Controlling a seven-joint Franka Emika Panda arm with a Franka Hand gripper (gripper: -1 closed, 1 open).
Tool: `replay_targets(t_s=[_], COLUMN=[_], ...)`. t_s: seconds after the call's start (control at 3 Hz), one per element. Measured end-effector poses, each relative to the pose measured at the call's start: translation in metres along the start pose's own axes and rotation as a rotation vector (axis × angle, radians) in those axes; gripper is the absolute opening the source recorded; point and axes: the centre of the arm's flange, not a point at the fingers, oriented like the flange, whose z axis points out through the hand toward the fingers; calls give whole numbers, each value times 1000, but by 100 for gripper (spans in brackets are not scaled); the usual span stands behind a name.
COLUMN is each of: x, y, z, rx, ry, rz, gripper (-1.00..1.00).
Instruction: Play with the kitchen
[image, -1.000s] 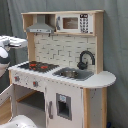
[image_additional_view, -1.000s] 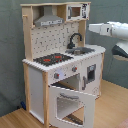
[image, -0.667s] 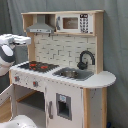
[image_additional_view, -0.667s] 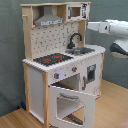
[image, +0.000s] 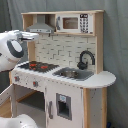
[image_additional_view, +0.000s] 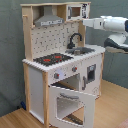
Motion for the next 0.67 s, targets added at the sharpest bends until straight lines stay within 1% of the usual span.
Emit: replay_targets(t_s=[0.67], x=[-5], y=[16], z=[46], rx=[-3], ry=[43], rz=[-12], gripper=[100])
